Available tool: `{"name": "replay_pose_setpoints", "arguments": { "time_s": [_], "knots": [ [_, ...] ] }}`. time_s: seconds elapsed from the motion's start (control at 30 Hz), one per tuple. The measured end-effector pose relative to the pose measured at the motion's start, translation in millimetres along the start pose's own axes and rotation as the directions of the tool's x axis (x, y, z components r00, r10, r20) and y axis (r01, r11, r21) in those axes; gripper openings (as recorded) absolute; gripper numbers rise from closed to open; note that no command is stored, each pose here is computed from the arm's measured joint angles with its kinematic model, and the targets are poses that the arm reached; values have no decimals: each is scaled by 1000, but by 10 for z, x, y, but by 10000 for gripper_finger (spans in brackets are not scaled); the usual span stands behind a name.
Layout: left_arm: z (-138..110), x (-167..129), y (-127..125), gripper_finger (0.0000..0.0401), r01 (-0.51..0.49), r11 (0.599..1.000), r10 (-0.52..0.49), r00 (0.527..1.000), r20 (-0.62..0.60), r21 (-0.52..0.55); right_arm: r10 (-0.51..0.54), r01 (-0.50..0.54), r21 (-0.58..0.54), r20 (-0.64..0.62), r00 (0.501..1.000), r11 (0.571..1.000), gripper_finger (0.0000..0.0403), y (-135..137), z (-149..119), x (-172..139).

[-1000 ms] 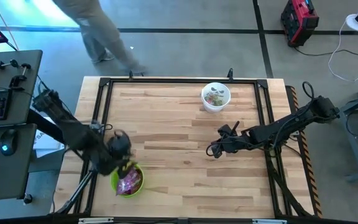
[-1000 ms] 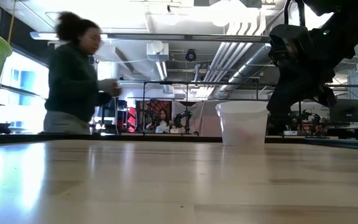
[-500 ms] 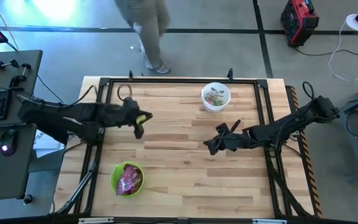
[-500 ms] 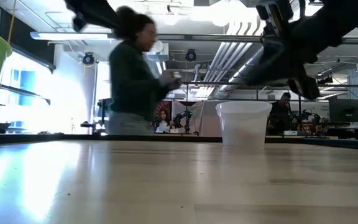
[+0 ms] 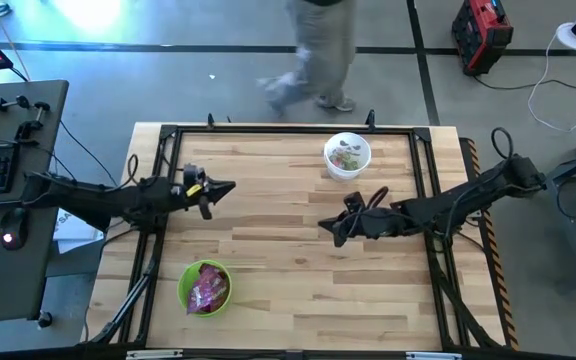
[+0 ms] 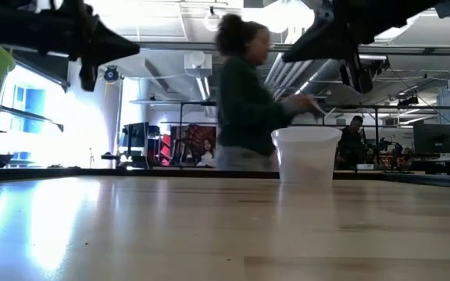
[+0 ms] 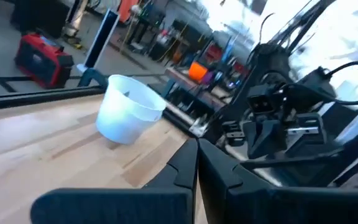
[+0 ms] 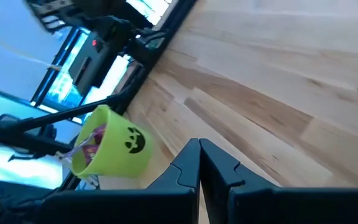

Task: Sort candy by brand, put in halloween buckets
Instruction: Return to Home Position

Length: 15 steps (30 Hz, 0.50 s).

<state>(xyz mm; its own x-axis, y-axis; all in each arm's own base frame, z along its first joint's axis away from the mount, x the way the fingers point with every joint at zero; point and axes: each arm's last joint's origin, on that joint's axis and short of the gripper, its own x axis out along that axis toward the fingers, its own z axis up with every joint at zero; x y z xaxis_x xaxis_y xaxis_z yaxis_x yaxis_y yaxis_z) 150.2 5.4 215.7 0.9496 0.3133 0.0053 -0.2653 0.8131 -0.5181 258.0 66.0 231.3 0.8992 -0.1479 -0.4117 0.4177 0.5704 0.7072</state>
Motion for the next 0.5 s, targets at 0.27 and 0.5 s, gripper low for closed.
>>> {"name": "replay_pose_setpoints", "arguments": {
  "time_s": [0.27,0.5],
  "knots": [
    [-245,-174,214,0,13,998,-13,1000,14,-63,75,-77,-60,-32,997,995,0,177,62,-39],
    [-381,-242,325,0,-15,997,13,1000,-26,-82,129,-133,-122,-36,991,984,0,255,79,-192]
  ]
}}
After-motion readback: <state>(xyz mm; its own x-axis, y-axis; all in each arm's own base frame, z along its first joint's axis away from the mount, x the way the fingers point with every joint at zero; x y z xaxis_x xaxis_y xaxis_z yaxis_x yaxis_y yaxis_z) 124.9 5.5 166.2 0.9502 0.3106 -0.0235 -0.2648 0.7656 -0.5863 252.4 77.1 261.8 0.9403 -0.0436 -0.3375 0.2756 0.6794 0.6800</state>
